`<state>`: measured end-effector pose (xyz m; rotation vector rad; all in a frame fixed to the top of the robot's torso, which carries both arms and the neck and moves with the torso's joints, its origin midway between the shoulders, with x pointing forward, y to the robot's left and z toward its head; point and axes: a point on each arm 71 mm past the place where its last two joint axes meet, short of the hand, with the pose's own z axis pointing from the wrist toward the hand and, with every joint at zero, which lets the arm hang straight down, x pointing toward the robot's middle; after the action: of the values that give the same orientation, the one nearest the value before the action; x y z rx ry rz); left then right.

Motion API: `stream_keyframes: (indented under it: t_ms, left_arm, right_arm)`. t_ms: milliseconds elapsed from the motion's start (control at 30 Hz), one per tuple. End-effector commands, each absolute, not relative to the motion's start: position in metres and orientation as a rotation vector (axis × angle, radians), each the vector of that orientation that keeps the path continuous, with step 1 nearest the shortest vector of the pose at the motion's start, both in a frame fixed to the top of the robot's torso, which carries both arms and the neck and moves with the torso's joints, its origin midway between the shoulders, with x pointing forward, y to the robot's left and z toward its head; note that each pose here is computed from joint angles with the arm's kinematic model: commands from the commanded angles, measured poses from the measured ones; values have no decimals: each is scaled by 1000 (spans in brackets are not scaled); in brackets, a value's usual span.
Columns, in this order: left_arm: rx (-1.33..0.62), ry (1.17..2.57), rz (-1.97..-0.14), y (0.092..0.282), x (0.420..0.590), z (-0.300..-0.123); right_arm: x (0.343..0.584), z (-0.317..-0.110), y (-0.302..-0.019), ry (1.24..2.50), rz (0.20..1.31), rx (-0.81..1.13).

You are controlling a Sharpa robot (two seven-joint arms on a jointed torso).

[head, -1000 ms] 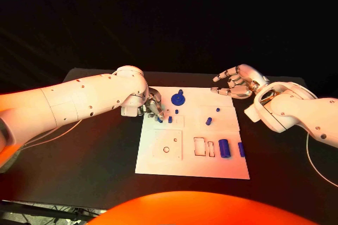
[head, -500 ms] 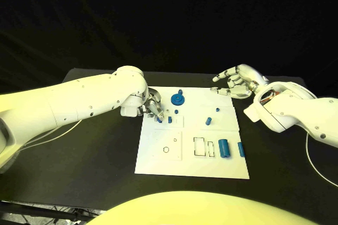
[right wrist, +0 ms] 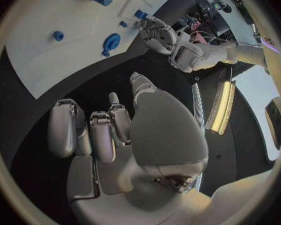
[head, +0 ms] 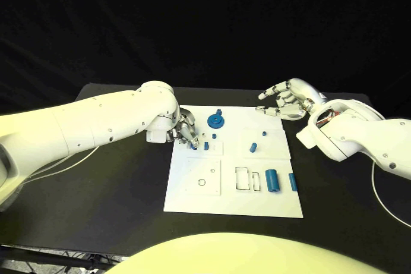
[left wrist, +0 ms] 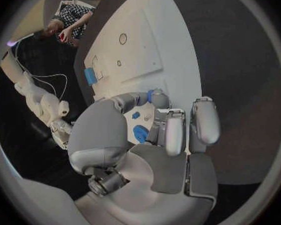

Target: Assemble the parts on the task board

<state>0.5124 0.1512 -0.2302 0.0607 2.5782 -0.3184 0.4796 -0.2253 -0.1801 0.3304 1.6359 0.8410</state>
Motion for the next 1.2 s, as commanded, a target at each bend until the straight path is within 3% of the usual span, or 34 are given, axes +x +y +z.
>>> stream_keyframes:
  t_ms: [33, 1200]
  left_arm:
    - [84, 2634, -324, 148, 506, -238]
    - [22, 2662, -318, 152, 517, -240]
  right_arm:
    - [479, -180, -224, 1640, 849, 313]
    - [479, -180, -224, 1640, 849, 313]
